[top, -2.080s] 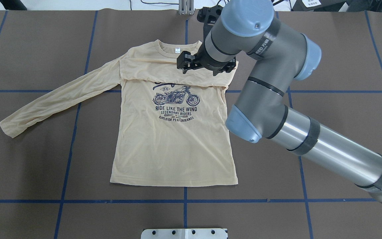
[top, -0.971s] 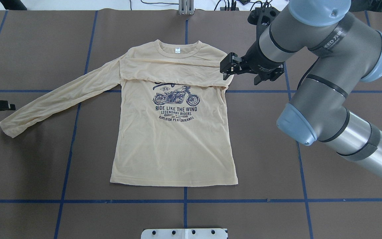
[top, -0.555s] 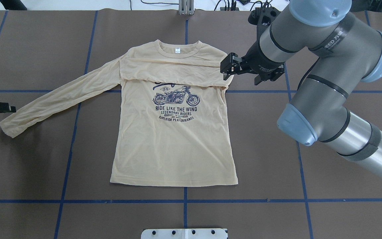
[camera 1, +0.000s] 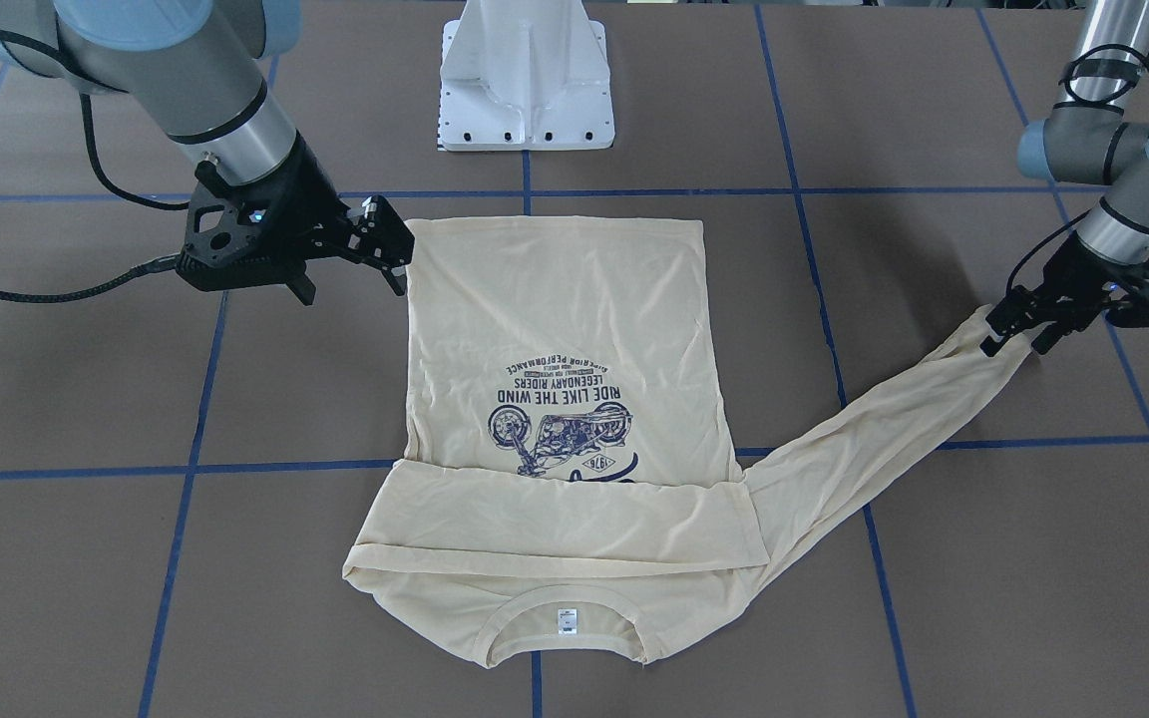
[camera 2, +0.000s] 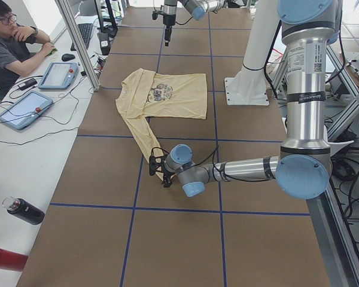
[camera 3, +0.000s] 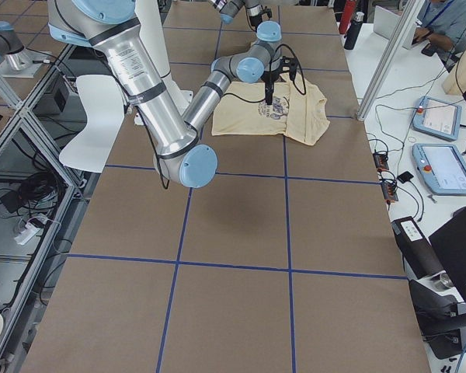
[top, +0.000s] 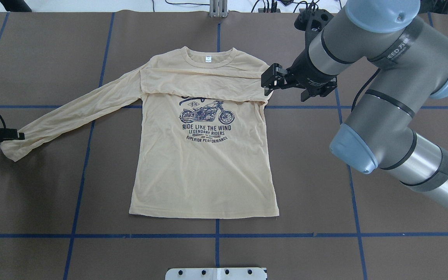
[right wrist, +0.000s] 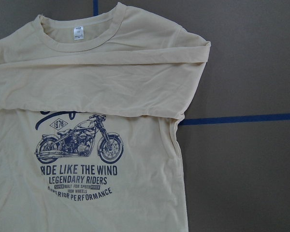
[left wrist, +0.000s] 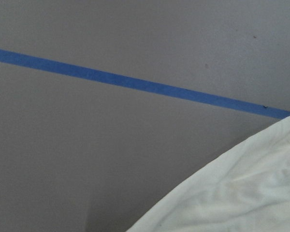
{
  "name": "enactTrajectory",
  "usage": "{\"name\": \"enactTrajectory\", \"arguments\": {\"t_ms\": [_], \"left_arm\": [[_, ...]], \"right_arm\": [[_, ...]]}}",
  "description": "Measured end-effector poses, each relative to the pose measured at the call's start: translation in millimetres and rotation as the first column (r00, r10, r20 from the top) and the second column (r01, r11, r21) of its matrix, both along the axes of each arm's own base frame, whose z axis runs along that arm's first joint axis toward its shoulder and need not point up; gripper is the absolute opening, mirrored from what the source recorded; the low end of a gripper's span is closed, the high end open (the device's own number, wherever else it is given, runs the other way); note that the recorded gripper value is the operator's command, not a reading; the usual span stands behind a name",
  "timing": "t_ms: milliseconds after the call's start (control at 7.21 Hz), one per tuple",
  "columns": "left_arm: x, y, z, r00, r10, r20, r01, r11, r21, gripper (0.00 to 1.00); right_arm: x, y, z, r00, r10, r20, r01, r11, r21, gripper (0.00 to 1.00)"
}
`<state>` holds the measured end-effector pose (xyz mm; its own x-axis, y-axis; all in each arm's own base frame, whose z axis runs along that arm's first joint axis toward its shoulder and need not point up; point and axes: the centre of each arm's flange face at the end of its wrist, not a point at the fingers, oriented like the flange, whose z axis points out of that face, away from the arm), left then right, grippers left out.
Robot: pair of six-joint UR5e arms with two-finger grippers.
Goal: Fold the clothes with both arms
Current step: 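Lower the left gripper to the other sleeve cuff and grasp it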
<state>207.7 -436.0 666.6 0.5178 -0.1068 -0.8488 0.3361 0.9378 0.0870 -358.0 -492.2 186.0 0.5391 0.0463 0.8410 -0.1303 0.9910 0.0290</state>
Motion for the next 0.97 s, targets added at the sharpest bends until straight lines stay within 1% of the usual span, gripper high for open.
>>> {"name": "enactTrajectory", "arguments": {"t_ms": [555, 693, 832, 971], "left_arm": [[-4.9, 7.5, 5.5, 1.000, 0.012, 0.013, -0.012, 1.000, 0.005, 0.99], [-4.2, 7.7, 5.2, 1.000, 0.013, 0.013, -0.013, 1.000, 0.006, 0.88], [-3.1, 8.3, 5.0, 1.000, 0.016, 0.013, -0.016, 1.000, 0.006, 0.82], [-1.7, 9.5, 5.2, 1.000, 0.020, 0.013, -0.020, 1.000, 0.006, 0.78]], "right_arm": [[0.3, 1.5, 0.1, 1.000, -0.003, 0.007, 0.003, 1.000, -0.016, 0.99], [0.5, 1.3, 0.1, 1.000, -0.003, 0.007, 0.003, 1.000, -0.016, 0.99], [0.7, 1.2, 0.1, 1.000, -0.003, 0.008, 0.003, 1.000, -0.017, 0.99], [0.7, 1.2, 0.1, 1.000, -0.003, 0.008, 0.003, 1.000, -0.017, 0.99]]}}
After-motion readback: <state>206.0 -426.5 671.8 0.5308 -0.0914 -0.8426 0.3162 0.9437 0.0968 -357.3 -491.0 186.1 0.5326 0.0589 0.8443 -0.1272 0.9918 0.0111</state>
